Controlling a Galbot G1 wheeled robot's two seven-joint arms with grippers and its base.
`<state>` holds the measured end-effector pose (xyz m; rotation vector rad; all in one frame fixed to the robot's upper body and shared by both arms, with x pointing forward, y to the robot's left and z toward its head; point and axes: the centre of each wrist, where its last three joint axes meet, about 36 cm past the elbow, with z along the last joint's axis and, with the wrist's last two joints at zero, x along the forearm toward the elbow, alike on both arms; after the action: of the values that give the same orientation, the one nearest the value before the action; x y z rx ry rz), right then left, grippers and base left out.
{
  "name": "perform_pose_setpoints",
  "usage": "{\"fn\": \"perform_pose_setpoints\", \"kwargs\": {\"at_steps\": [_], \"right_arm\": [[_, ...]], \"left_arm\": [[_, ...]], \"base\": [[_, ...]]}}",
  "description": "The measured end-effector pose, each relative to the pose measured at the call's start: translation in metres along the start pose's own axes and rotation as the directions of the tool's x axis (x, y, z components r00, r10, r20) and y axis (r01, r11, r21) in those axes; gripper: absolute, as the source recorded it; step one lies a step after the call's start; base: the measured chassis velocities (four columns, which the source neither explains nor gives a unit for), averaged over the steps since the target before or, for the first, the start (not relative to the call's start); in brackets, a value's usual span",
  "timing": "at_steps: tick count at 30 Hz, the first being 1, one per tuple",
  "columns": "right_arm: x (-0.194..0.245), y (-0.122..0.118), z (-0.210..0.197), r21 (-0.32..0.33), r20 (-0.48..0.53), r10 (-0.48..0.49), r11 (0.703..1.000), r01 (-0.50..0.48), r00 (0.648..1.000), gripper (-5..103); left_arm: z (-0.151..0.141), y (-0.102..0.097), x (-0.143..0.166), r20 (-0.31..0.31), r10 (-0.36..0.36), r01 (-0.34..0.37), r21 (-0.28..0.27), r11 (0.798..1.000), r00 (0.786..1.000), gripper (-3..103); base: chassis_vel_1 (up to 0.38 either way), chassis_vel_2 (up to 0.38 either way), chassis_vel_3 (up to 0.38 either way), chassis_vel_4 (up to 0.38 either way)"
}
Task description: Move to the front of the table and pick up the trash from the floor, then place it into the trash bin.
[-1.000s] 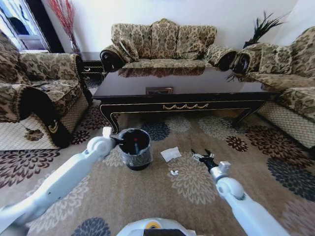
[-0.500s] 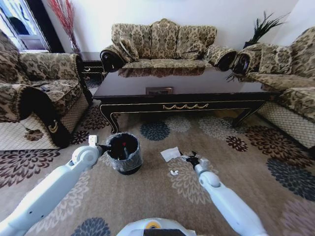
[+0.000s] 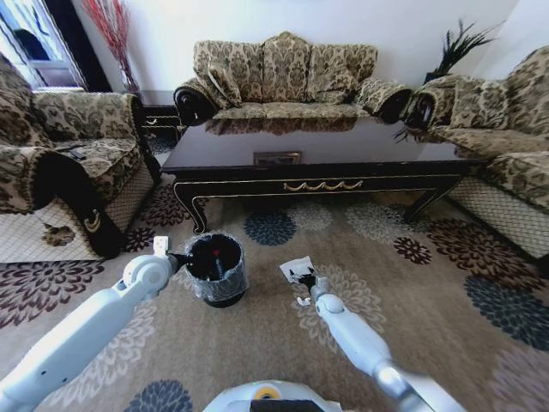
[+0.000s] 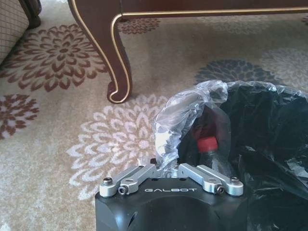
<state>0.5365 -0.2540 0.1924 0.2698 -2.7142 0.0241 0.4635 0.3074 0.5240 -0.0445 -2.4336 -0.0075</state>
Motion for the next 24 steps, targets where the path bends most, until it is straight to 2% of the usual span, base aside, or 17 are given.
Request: {"fn": "perform_pose_setpoints", "kwargs": {"at_steps": [8,14,21,22,24], "right_arm": [[-0.005,-0.011,0.002,0.000,-0.018,0.020,1.000,-0.021,1.000,100],[-0.001,-0.026,0.018,0.011,-0.071,0.065,0.998,-0.064,0.995,100],[-0.003,-0.030,0.024,0.029,-0.099,0.080,0.997,-0.077,0.992,100],[-0.004,-0.031,0.025,0.036,-0.104,0.084,0.996,-0.080,0.991,102],[-0.005,-0.031,0.026,0.041,-0.104,0.083,0.996,-0.079,0.991,99]], "left_arm": [[0.005,-0.002,0.003,-0.014,-0.007,0.007,-0.013,1.000,1.000,3],[-0.006,-0.006,0.006,-0.004,0.001,-0.001,-0.012,1.000,1.000,3],[-0.010,-0.011,0.009,-0.004,0.012,-0.012,-0.007,1.000,1.000,3],[-0.011,-0.011,0.010,-0.003,0.012,-0.012,-0.007,1.000,1.000,3],[-0.011,-0.011,0.010,-0.003,0.011,-0.011,-0.007,1.000,1.000,3]], "base": [[0.000,0.000,0.000,0.000],[0.000,0.000,0.000,0.000],[0.000,0.000,0.000,0.000],[0.000,0.000,0.000,0.000],[0.000,0.000,0.000,0.000]]}}
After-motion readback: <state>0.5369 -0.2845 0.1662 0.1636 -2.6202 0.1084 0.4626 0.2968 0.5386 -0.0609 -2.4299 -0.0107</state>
